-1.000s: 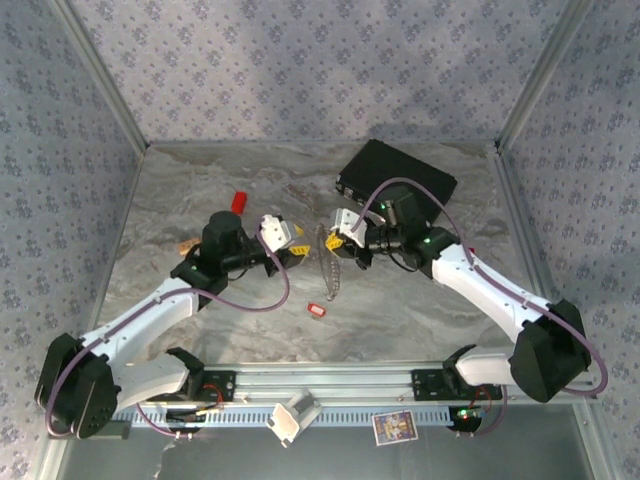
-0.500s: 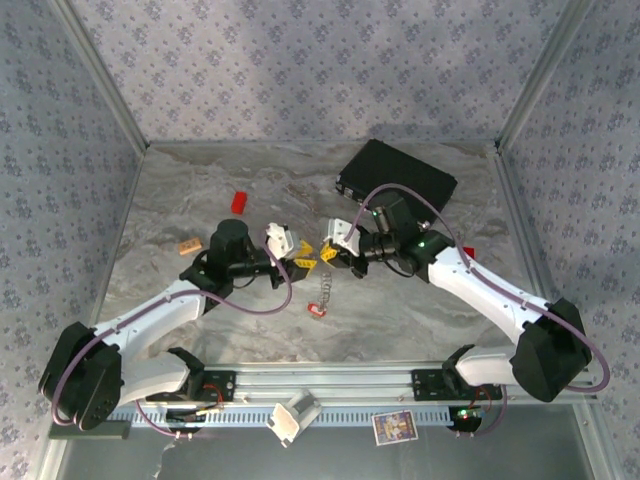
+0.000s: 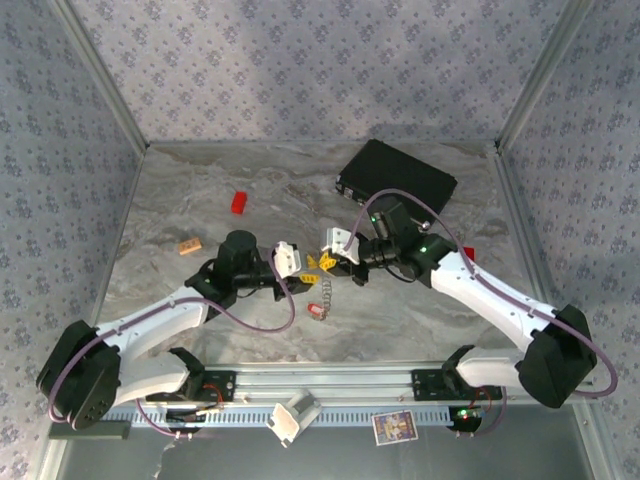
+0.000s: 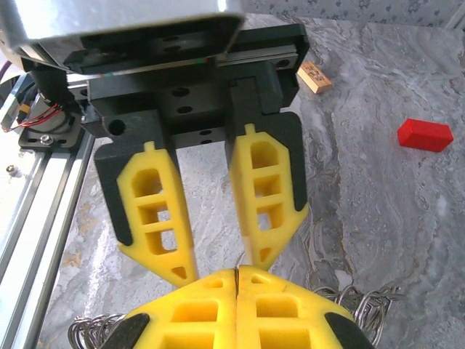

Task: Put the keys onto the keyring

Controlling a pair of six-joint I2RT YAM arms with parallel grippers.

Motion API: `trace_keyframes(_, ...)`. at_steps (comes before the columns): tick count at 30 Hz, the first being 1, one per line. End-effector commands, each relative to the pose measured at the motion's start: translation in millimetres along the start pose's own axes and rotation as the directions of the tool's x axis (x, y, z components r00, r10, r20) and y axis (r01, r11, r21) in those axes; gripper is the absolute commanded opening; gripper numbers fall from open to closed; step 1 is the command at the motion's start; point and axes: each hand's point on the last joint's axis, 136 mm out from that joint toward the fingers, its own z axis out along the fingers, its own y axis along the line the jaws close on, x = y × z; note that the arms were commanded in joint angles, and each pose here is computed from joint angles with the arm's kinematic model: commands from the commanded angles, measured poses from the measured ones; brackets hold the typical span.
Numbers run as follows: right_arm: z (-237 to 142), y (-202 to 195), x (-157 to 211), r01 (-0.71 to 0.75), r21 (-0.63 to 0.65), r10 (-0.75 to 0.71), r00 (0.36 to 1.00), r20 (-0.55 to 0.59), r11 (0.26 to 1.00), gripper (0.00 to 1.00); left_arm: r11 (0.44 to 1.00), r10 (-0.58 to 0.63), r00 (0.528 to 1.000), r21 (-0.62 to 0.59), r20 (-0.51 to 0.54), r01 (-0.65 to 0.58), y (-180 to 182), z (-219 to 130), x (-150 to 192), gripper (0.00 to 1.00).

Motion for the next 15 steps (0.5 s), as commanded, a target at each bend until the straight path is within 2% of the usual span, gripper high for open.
trace_keyframes(1,-4.4,11.2,-7.0,0.034,-0.03,-0.034,0.999,0.021,0.999,0.0,0.999,0.047,0.998,-0.015,0.035,-0.047,-1.0,-4.1,-9.5,0.3)
trace_keyframes(7,-1.3,9.9,-2.2,0.06,-0.003,-0.06,0.998,-0.008,0.998,0.0,0.999,0.034,0.998,0.007,0.054,-0.034,-6.5,-6.6,-12.8,0.3)
trace_keyframes(11,-1.1,12.6,-10.3,0.054,-0.011,-0.054,0.998,0.025,0.998,0.0,0.999,0.022,0.999,0.026,0.045,-0.024,-8.9,-5.3,-12.8,0.24)
trace_keyframes(15,-0.6,15.2,-13.3,0.058,-0.009,-0.058,0.997,0.041,0.998,0.0,0.999,0.027,0.998,0.032,0.055,-0.028,-10.6,-5.8,-14.4,0.24)
